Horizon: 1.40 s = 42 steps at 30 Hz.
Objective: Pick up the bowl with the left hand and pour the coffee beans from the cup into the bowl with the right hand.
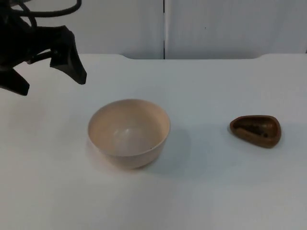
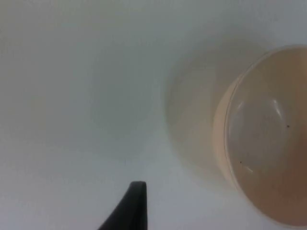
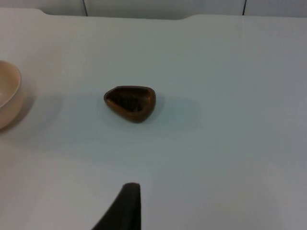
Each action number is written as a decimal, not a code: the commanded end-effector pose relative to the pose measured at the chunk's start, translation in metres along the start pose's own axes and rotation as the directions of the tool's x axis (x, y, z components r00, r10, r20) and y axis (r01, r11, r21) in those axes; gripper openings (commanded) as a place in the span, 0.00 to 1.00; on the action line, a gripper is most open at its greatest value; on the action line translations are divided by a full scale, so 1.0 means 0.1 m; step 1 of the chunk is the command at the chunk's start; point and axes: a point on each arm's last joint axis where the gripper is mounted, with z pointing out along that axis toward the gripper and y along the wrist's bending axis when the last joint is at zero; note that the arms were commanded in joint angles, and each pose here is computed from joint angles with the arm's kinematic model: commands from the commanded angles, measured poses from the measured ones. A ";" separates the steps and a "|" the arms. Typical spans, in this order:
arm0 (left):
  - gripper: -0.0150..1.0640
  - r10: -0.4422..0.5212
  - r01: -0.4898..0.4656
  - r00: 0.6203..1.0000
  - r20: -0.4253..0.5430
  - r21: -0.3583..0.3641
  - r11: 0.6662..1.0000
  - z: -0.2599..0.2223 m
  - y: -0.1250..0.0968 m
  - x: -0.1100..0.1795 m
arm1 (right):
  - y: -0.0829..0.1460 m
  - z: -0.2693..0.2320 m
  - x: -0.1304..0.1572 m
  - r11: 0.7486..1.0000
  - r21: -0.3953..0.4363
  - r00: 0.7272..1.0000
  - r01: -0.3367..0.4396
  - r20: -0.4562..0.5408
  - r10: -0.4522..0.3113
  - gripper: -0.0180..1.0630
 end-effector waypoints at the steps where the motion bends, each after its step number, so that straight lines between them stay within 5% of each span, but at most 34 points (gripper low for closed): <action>1: 0.96 0.020 -0.020 1.000 -0.019 -0.021 1.000 0.06 -0.07 -0.01 | 0.00 0.00 0.00 1.000 0.006 1.000 0.005 0.005 -0.005 0.99; 7: 0.96 0.044 -0.049 0.997 -0.065 -0.078 0.996 0.33 -0.15 0.03 | 0.00 0.00 0.00 1.000 0.006 1.000 0.005 0.005 -0.005 0.99; 24: 0.96 -0.061 0.051 0.989 -0.133 -0.077 0.996 0.89 -0.02 0.10 | 0.00 0.00 0.00 1.000 0.006 1.000 0.005 0.005 -0.005 0.99; 42: 0.96 -0.149 0.138 0.983 -0.105 -0.102 0.985 1.12 0.06 0.12 | 0.00 0.00 0.00 1.000 0.006 1.000 0.005 0.005 -0.005 0.99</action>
